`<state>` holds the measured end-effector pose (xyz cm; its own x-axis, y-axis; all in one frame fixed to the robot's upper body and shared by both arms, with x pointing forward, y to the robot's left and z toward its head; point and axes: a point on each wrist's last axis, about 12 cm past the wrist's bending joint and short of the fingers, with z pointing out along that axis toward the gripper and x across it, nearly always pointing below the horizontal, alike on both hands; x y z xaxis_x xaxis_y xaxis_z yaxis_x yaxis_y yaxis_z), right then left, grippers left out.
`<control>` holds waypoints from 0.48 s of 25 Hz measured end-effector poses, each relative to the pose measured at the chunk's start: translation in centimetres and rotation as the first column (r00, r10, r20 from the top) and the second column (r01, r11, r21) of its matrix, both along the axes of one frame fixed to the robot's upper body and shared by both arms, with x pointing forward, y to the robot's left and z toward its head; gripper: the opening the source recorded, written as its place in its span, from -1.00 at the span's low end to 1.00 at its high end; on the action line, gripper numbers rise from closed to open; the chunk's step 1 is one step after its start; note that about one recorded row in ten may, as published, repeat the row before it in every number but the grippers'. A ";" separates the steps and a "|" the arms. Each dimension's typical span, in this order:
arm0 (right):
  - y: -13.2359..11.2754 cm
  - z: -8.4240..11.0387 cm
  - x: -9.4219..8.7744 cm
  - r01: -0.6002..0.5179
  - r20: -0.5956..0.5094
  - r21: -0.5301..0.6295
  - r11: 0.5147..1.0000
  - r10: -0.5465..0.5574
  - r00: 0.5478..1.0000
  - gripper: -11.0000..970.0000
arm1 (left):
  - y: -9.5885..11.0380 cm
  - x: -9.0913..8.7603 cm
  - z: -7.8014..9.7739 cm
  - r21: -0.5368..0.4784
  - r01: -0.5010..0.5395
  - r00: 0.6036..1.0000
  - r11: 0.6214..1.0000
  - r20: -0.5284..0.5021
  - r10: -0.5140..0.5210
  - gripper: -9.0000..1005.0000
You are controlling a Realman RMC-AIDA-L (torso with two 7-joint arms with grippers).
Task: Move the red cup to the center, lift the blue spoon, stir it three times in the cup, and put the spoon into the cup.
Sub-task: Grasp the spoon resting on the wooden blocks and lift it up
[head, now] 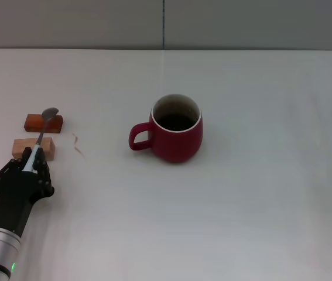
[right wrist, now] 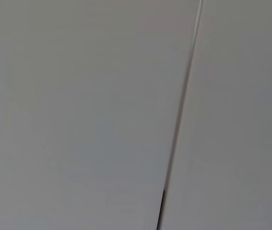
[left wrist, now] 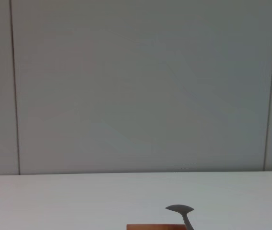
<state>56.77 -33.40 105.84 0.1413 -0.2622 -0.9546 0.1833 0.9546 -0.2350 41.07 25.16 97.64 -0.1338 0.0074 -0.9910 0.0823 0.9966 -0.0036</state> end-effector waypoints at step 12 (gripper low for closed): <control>-0.1 0.0 0.0 0.002 -0.001 -0.001 1.000 -0.002 1.000 0.51 | 1.3 0.9 1.9 -0.298 0.119 0.986 0.947 0.149 -0.077 -0.65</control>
<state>56.72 -33.46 105.81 0.1395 -0.2638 -0.9544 0.1844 0.9539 -0.2367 42.01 26.50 99.54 -0.0136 -0.2913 -0.9565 0.2003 0.9364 -0.2880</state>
